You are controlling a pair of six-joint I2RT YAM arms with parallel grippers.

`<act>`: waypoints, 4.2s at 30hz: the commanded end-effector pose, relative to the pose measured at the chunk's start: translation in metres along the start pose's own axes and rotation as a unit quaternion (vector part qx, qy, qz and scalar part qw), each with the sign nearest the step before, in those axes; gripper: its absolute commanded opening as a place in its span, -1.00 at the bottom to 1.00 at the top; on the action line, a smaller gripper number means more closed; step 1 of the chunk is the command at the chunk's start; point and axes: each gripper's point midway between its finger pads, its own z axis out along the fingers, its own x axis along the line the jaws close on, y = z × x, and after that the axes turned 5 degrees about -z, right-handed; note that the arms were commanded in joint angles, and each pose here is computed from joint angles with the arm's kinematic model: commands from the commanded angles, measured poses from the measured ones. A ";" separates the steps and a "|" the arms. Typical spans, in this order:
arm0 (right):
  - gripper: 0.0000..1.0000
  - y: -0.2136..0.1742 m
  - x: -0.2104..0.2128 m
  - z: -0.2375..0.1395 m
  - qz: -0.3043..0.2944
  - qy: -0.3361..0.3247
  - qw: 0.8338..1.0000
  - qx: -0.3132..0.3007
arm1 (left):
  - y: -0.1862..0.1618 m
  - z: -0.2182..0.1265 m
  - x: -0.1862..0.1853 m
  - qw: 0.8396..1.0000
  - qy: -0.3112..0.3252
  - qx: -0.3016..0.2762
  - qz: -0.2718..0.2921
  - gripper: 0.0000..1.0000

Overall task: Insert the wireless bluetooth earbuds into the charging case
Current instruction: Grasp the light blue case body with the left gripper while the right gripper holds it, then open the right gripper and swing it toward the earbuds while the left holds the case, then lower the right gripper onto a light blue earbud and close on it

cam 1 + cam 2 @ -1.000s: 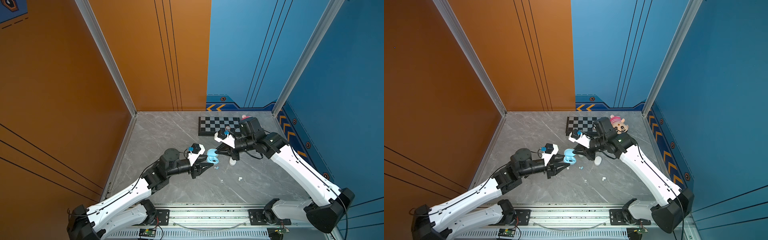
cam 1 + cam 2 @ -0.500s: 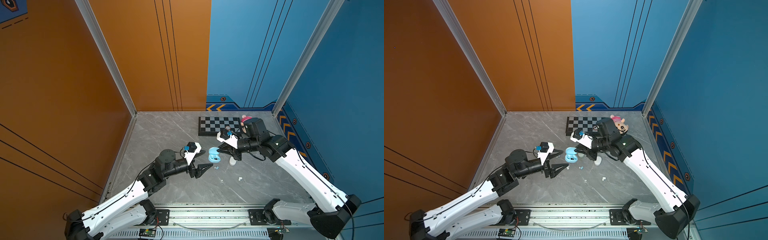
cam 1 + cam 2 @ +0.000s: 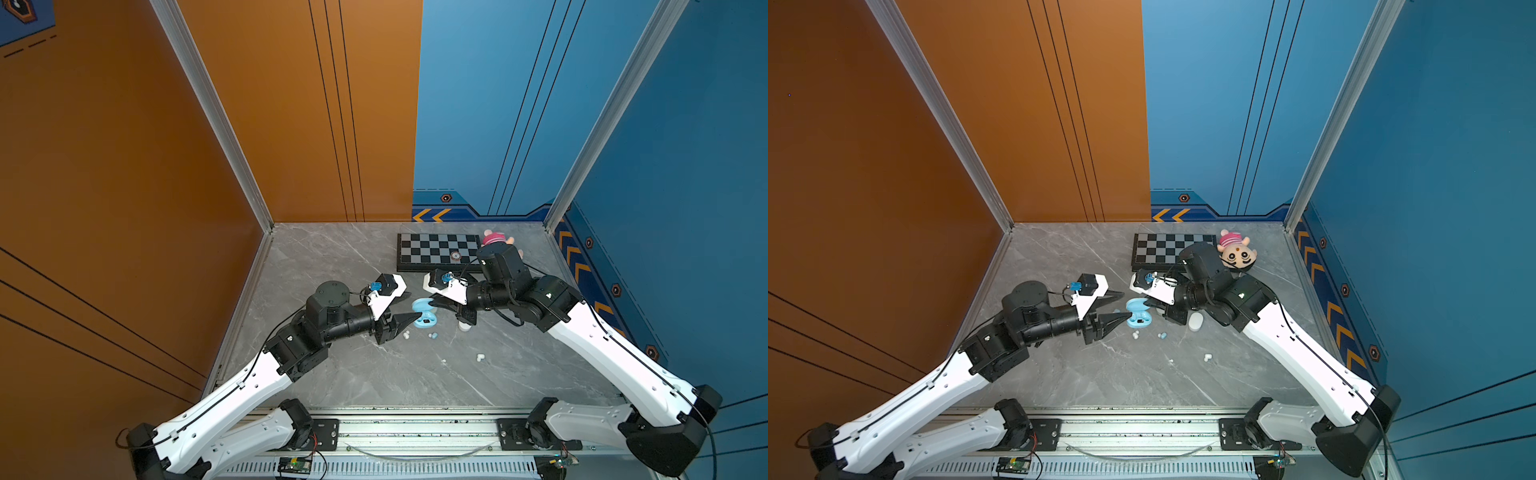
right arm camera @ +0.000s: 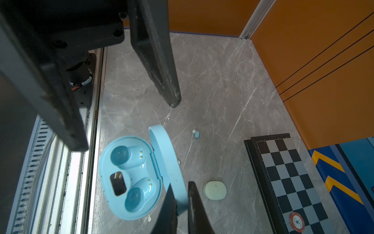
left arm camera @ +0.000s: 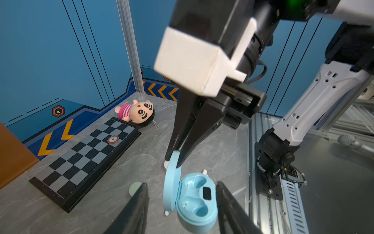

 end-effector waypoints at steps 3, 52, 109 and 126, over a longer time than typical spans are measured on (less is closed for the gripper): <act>-0.93 0.010 0.005 -0.005 -0.016 -0.006 1.000 -0.017 | -0.007 0.001 0.003 1.000 0.002 0.024 0.019 -0.07; 0.98 0.006 -0.154 -0.093 0.628 -0.185 0.730 -0.196 | -0.027 -0.062 0.103 0.956 0.231 -0.075 -0.165 -1.00; -0.39 -0.246 0.019 0.152 0.781 -0.238 0.492 0.301 | -0.098 -0.083 0.107 0.931 0.279 -0.107 -0.209 -1.00; -0.44 -0.251 0.040 0.155 0.772 -0.260 0.485 0.318 | -0.096 -0.087 0.106 0.930 0.284 -0.116 -0.203 -1.00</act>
